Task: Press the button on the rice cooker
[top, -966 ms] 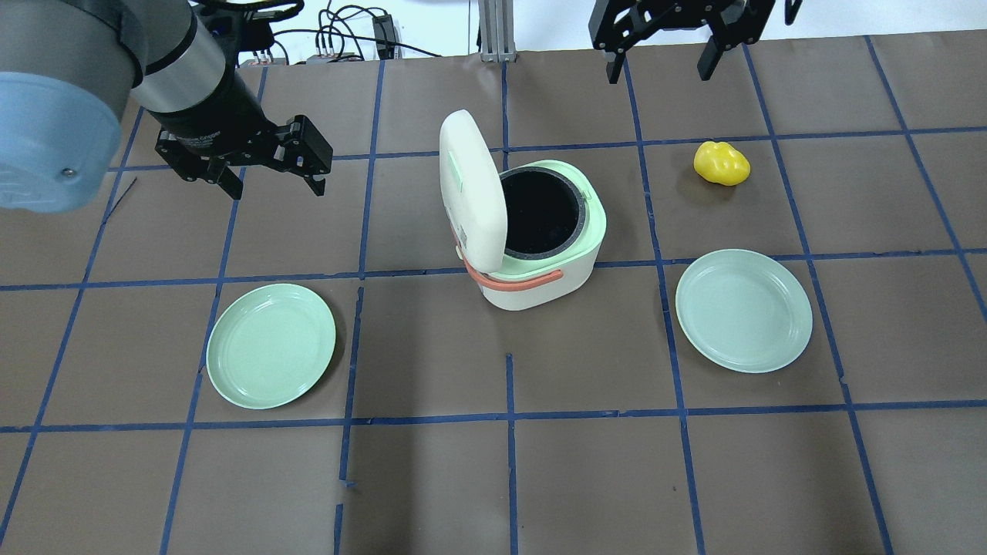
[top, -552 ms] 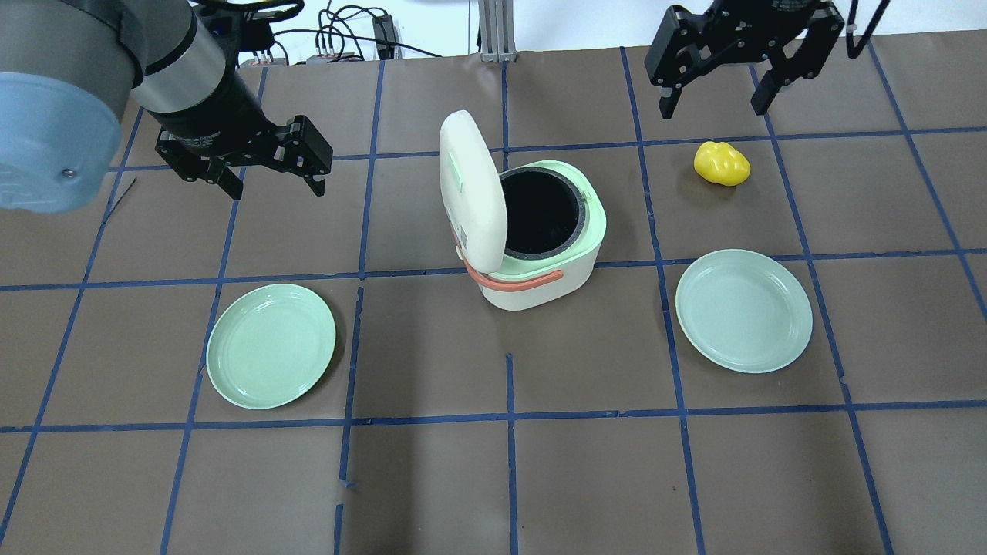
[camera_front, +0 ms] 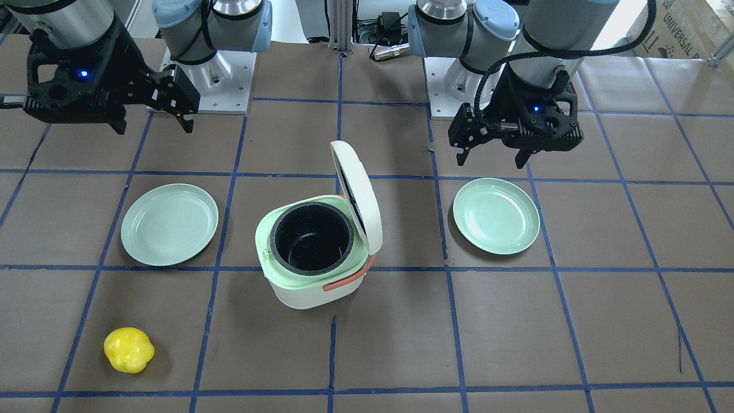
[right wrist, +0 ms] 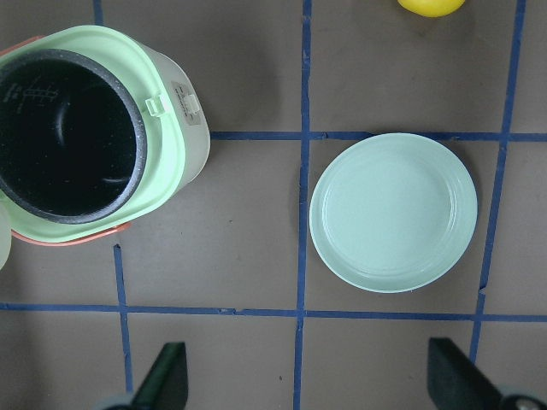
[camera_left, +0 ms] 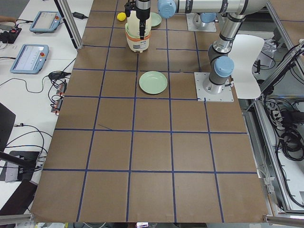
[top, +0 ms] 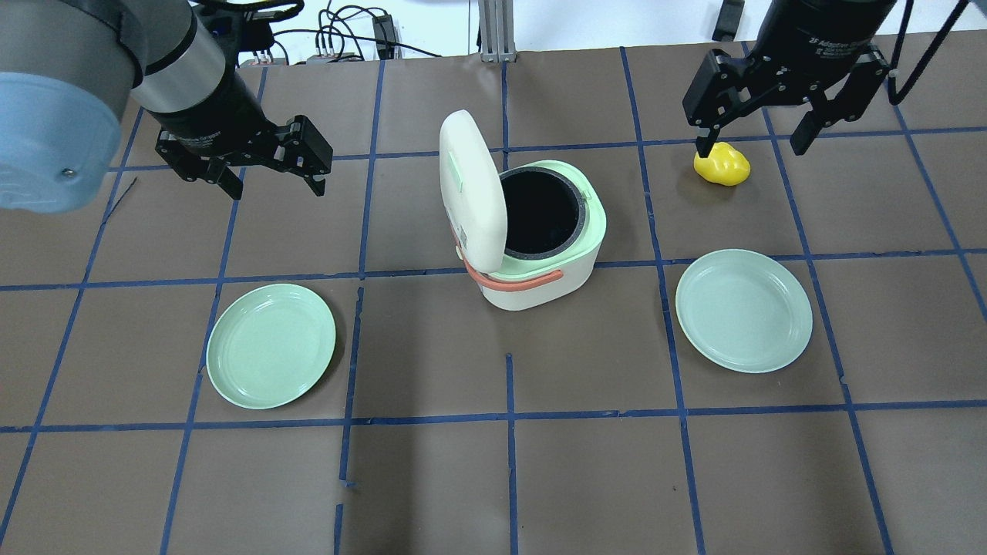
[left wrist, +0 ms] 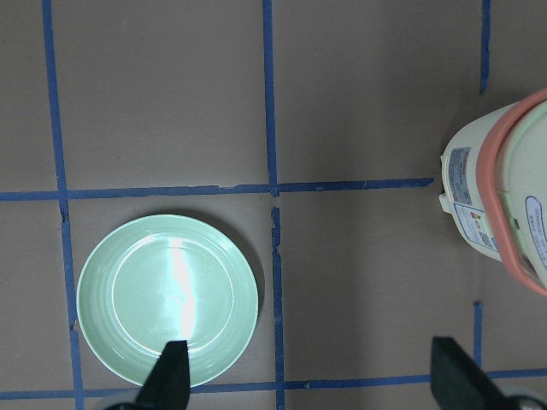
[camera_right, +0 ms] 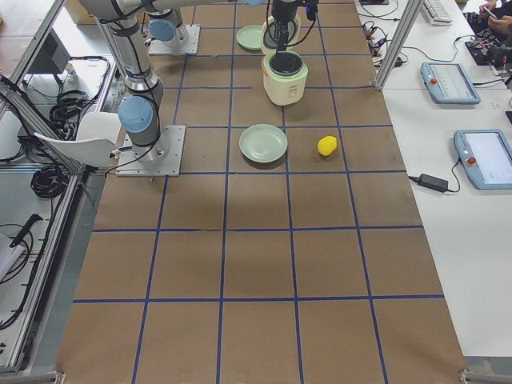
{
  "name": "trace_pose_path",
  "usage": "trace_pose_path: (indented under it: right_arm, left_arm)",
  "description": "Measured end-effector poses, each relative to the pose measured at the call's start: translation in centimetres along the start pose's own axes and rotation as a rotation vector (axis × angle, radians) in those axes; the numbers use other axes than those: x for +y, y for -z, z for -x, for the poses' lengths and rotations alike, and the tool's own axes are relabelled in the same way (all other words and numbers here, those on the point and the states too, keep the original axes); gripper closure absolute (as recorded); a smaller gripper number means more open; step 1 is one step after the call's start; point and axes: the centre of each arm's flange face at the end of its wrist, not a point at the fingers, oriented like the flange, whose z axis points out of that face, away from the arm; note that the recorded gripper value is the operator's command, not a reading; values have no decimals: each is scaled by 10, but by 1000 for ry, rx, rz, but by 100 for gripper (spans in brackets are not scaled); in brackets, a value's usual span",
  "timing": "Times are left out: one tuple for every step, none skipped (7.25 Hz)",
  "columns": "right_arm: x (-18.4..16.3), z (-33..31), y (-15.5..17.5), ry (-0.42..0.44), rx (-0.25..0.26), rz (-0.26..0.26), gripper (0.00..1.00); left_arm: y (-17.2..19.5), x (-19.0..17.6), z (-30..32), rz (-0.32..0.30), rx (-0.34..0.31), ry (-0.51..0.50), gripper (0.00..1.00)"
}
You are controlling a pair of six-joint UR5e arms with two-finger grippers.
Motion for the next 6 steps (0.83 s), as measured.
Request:
trace_pose_path:
  right_arm:
    - [1,-2,-5,-3,1,9,0]
    - [2,-2,-7,-5,2,15,0]
    - [2,-3,-9,-6,2,18,0]
    - [2,-3,-9,-7,2,18,0]
    - [2,-4,-9,-7,2,19,0]
    - [2,-4,-10,-8,1,20,0]
  left_arm:
    - [0,0,0,0,0,0,0]
    - [0,0,0,0,0,0,0]
    - [0,0,0,0,0,0,0]
    - [0,0,0,0,0,0,0]
    - [0,0,0,0,0,0,0]
    - [0,0,0,0,0,0,0]
